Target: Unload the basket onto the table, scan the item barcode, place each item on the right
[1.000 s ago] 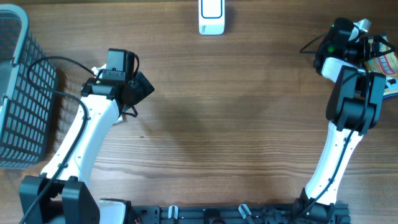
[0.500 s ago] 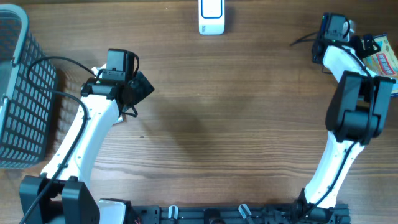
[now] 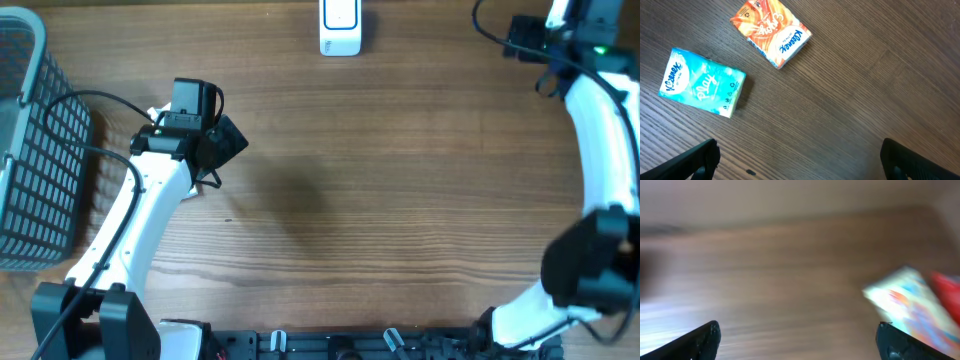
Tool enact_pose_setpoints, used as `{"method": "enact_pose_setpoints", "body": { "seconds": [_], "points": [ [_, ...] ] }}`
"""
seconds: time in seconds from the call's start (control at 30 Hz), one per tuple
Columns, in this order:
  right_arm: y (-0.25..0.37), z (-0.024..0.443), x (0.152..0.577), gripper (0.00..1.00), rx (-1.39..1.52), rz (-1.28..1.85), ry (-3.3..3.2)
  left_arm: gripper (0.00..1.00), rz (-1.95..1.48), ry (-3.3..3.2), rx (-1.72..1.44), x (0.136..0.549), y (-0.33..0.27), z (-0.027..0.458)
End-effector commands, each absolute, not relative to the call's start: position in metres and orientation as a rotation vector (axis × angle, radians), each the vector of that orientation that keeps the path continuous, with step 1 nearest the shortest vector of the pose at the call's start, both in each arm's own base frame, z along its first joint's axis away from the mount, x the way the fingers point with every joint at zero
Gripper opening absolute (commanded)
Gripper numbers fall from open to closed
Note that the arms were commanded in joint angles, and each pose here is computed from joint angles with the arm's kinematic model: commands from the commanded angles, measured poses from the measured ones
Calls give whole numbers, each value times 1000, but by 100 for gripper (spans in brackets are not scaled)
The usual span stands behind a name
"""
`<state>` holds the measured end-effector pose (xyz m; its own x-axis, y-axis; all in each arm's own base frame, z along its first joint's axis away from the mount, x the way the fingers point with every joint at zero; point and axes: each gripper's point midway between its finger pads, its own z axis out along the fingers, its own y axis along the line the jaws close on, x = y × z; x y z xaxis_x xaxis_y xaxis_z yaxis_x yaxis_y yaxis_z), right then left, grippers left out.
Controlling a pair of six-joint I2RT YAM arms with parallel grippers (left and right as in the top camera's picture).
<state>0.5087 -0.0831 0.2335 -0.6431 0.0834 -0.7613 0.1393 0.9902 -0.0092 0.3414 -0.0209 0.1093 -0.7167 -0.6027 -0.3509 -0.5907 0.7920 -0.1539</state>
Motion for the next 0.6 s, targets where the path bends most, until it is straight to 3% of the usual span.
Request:
{"method": "enact_pose_setpoints", "body": {
  "seconds": [0.0,0.13,0.33,0.57],
  "points": [
    [-21,296,492,100,106,375,2141,100,-25,2583,-917,341,-17,110],
    [-28,315,477,100,138,307,2124,100,-26,2583,-916,341,-17,110],
    [-45,288,460,100,236,198,2245,100,-45,2556,-911,348,-18,113],
    [-44,280,455,100,245,202,2283,100,-402,2631,-849,352,-66,115]
  ]
}}
